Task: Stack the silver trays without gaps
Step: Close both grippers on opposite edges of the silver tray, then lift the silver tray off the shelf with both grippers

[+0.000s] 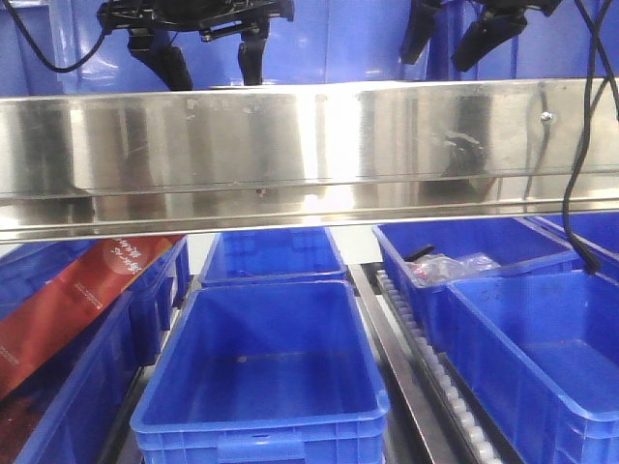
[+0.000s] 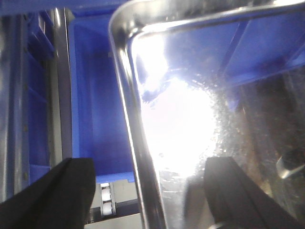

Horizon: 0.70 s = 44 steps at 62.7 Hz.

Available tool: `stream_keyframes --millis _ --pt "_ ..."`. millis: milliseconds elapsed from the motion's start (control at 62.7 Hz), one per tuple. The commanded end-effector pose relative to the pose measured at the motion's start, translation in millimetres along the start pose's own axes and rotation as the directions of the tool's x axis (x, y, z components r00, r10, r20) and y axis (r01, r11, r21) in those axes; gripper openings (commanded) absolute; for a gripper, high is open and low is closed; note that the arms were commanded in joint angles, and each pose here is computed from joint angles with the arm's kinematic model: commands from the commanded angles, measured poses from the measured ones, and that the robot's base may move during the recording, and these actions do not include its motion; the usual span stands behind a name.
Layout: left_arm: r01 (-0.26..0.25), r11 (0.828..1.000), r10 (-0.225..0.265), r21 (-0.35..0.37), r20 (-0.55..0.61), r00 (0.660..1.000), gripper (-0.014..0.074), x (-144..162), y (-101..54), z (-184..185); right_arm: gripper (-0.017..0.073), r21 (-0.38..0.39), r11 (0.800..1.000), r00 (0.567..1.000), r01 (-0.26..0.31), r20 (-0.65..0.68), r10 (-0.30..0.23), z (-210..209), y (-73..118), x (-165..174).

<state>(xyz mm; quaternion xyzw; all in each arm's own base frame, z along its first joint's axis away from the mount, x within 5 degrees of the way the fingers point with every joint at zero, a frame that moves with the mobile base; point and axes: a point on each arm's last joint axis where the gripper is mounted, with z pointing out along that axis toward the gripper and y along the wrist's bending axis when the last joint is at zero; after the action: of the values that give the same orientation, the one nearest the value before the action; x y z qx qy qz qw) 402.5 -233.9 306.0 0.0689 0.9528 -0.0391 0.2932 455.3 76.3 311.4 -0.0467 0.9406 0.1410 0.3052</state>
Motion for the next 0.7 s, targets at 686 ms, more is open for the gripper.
stream_keyframes --millis 686 --pt "0.042 0.999 -0.042 -0.026 0.016 0.999 0.0388 -2.9 5.3 15.0 0.0288 0.007 1.000 1.000 0.018 0.002 -0.018 25.1 -5.9 1.0"
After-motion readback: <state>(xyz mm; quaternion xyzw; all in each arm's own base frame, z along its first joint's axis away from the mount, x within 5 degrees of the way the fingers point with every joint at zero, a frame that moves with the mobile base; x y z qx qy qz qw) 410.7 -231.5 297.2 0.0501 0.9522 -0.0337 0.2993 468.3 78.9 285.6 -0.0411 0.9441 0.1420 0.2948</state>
